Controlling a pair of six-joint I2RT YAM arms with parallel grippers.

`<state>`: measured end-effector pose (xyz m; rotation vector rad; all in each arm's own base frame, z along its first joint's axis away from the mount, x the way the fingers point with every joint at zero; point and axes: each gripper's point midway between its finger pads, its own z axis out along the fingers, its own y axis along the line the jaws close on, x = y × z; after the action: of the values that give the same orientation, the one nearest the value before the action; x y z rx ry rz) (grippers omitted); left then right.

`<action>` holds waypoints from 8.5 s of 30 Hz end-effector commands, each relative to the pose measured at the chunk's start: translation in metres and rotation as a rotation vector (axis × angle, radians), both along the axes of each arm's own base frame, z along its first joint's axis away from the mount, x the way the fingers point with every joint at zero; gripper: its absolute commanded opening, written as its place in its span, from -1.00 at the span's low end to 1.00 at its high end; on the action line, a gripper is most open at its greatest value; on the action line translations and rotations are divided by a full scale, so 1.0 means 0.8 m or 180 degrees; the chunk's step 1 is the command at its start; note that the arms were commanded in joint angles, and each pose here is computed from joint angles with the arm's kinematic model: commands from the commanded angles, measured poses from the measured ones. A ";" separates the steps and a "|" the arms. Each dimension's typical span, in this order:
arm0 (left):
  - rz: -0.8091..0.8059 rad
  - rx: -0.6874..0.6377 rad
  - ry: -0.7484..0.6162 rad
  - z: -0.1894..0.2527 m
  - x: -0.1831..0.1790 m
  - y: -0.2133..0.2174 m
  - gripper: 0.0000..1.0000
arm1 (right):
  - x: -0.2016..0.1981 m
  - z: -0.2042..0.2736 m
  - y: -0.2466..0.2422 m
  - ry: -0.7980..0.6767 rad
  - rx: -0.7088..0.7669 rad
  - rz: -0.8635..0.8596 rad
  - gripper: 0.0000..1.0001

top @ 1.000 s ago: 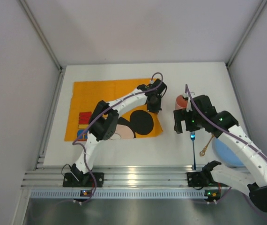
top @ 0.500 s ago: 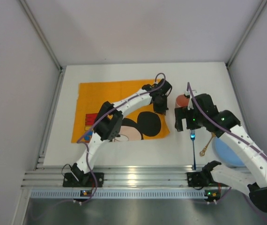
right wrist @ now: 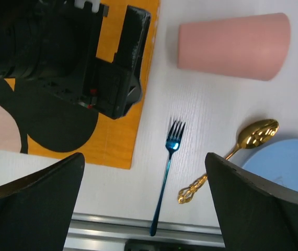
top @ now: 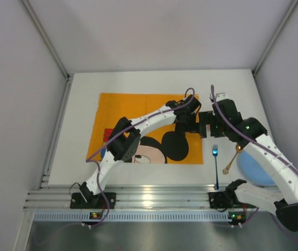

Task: Set the dinner table for one person

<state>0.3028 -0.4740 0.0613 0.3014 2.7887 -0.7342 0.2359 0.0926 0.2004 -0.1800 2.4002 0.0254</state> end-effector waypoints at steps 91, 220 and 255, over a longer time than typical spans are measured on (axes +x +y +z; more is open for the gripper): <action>-0.0067 0.0283 -0.0342 0.064 -0.013 0.189 0.92 | 0.169 -0.101 -0.253 0.0109 0.1398 -0.2256 0.18; -0.1557 -0.0063 -0.0549 0.100 -0.118 -0.038 0.88 | -0.077 0.171 -0.145 -0.1142 0.0745 -0.1953 0.99; -0.0092 0.0073 -0.0533 0.126 -0.105 0.269 0.89 | -0.055 -0.195 -0.208 0.1463 0.0169 -0.3464 0.29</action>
<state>0.2171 -0.2663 0.1467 0.3724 2.7068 -0.6351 0.1752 -0.0546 0.0534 1.1976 2.7073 -0.3481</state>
